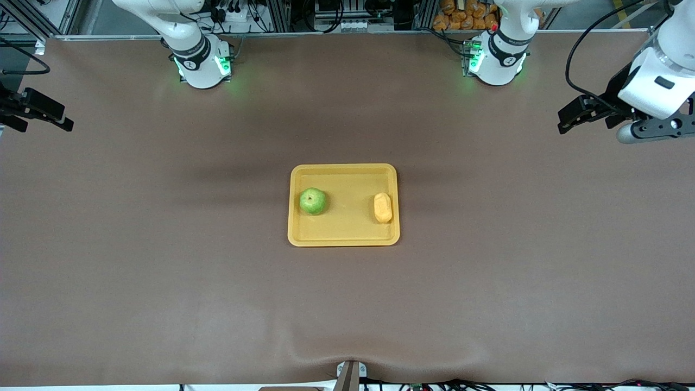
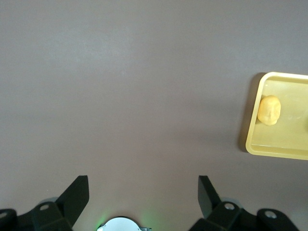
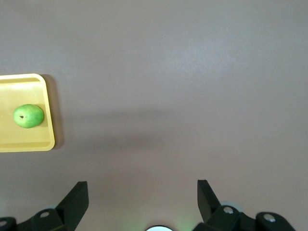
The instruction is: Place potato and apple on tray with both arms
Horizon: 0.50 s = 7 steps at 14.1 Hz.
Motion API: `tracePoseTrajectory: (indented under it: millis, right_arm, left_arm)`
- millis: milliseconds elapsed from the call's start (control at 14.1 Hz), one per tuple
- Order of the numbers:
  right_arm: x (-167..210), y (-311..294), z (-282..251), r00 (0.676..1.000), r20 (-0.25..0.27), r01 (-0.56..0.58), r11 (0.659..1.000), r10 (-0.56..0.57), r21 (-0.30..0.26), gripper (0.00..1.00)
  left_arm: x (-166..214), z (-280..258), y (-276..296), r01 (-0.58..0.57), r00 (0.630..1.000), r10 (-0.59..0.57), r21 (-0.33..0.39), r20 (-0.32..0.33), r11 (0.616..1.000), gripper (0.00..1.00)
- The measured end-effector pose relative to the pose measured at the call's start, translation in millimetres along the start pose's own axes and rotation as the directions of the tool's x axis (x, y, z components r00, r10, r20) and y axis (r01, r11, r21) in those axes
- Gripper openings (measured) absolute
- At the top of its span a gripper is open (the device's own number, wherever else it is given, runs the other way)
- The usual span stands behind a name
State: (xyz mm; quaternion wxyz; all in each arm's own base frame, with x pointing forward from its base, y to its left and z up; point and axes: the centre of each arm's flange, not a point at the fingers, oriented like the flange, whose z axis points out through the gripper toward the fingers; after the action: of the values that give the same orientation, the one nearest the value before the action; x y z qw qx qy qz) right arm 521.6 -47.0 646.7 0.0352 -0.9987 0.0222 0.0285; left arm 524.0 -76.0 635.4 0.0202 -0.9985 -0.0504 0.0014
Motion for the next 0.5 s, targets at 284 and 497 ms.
tracePoseTrajectory:
  millis: [284, 497]
  right_arm:
    - [0, 3, 0, 1.0, 0.001, -0.005, 1.0, 0.005, 0.0, 1.0]
    - [1, 1, 2, 1.0, 0.004, -0.001, 1.0, 0.001, 0.0, 1.0]
  left_arm:
    - [5, -2, -9, -0.038, 0.999, 0.037, -0.005, -0.017, 0.999, 1.0]
    - [12, -7, -13, -0.03, 0.999, 0.029, -0.011, -0.028, 0.999, 1.0]
